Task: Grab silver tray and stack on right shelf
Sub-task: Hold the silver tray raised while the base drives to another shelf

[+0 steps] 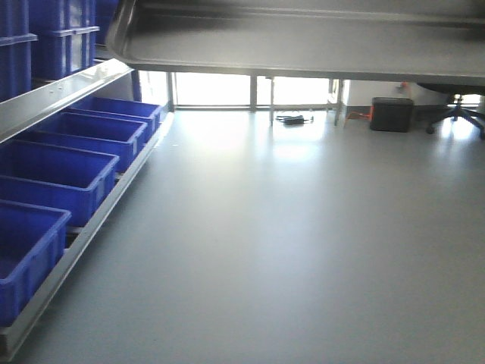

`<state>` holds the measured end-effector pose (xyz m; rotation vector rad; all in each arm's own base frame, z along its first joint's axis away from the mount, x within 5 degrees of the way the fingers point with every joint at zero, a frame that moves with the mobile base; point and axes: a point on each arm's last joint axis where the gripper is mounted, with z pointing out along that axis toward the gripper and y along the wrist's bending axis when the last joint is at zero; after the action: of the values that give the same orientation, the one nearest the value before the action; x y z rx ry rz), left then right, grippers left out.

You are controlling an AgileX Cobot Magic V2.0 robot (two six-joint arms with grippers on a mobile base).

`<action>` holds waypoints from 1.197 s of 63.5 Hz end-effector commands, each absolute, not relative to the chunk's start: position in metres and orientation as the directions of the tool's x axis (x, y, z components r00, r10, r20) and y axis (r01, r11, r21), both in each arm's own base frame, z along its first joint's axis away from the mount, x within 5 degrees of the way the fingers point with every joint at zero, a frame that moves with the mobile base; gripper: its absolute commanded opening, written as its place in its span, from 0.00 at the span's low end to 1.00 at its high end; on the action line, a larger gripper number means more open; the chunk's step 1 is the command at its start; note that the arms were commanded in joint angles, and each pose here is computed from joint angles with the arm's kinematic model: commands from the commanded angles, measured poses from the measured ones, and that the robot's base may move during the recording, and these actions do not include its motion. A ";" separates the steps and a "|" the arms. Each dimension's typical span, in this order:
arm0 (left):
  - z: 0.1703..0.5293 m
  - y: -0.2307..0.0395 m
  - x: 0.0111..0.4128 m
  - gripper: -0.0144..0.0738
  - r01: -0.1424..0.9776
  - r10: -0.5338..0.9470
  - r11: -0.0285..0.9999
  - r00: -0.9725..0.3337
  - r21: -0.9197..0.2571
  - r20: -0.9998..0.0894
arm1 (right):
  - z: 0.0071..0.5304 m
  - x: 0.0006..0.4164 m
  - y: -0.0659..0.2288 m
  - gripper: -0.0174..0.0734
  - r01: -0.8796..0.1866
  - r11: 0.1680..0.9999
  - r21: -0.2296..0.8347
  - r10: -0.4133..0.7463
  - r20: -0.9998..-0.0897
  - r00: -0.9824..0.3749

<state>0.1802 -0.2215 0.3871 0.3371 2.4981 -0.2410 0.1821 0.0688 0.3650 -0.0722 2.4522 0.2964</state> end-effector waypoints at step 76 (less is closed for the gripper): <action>0.405 -0.208 0.178 0.06 0.285 0.187 0.957 -0.748 -0.053 -0.637 | 0.382 0.183 0.062 0.25 -0.141 0.981 0.133 -0.006 -0.707 -0.707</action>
<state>0.1800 -0.2214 0.3870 0.3365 2.5012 -0.2407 0.1820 0.0687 0.3649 -0.0723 2.4543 0.2957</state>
